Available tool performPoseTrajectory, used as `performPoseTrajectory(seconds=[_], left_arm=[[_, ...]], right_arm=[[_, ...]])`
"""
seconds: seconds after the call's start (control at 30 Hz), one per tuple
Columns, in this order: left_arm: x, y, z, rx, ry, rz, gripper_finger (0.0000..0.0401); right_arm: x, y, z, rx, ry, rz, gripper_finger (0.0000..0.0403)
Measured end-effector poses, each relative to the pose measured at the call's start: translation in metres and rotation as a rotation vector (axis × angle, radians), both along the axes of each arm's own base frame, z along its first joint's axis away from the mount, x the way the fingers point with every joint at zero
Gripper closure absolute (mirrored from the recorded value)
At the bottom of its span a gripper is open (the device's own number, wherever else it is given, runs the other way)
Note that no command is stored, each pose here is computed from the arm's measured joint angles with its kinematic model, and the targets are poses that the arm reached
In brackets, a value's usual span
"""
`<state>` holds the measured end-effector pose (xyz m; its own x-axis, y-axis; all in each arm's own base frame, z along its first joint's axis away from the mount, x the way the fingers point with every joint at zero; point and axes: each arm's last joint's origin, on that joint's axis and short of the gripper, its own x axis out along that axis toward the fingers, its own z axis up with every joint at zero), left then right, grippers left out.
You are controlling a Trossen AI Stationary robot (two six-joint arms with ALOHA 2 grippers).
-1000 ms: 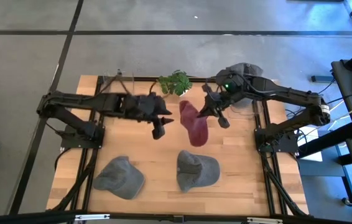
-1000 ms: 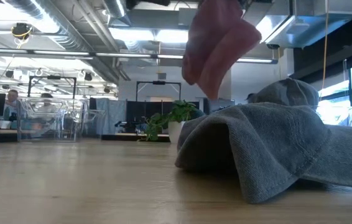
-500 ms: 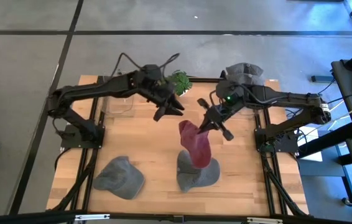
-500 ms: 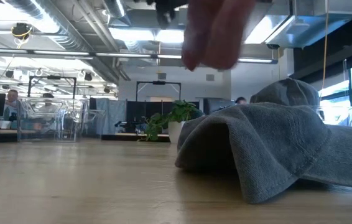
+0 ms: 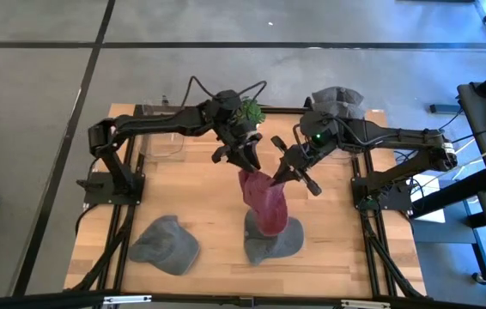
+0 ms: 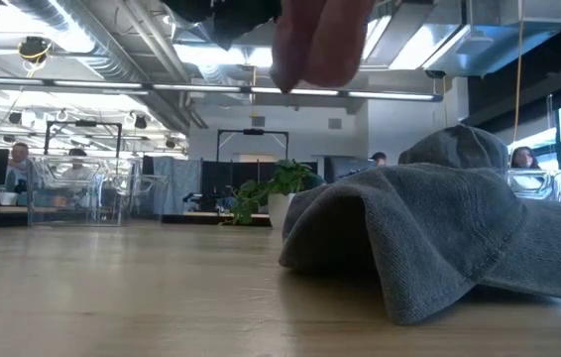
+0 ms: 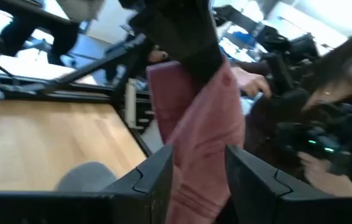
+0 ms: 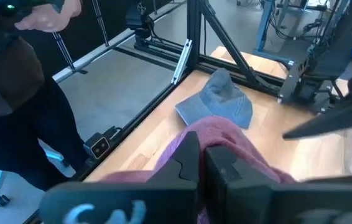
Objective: Pick & Place hat
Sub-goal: Put the red cap into the left transparent bin
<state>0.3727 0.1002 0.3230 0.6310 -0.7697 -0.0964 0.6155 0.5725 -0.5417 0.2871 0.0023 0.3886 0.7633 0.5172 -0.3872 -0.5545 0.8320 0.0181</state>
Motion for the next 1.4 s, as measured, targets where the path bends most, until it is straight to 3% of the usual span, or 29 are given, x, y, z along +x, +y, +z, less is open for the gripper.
performPoseTrajectory(seconds=[0.2, 0.4, 0.53, 0.9, 1.07, 1.27, 1.4], left_arm=[[0.006, -0.001, -0.011, -0.020, 0.026, -0.039, 0.0262], [0.006, 0.010, -0.012, 0.050, -0.018, 0.066, 0.0262], [0.005, 0.013, -0.012, 0.050, -0.021, 0.069, 0.0262], [0.012, -0.003, -0.027, -0.063, 0.050, -0.165, 0.0262], [0.013, -0.008, -0.027, -0.070, 0.049, -0.197, 0.0262], [0.013, -0.010, -0.027, -0.075, 0.053, -0.210, 0.0262], [0.015, -0.010, -0.028, -0.059, 0.054, -0.166, 0.0262]], right_arm=[[-0.001, -0.001, -0.003, 0.008, 0.054, -0.040, 0.0401], [-0.001, 0.001, -0.002, 0.056, 0.048, 0.009, 0.0401], [0.001, 0.001, -0.001, 0.056, 0.032, 0.010, 0.0401], [0.017, 0.000, -0.015, 0.075, 0.086, 0.004, 0.0401], [0.016, -0.001, -0.018, 0.077, 0.119, -0.005, 0.0401], [0.010, -0.007, -0.028, 0.024, 0.243, -0.110, 0.0401], [0.009, -0.007, -0.031, -0.003, 0.261, -0.120, 0.0399]])
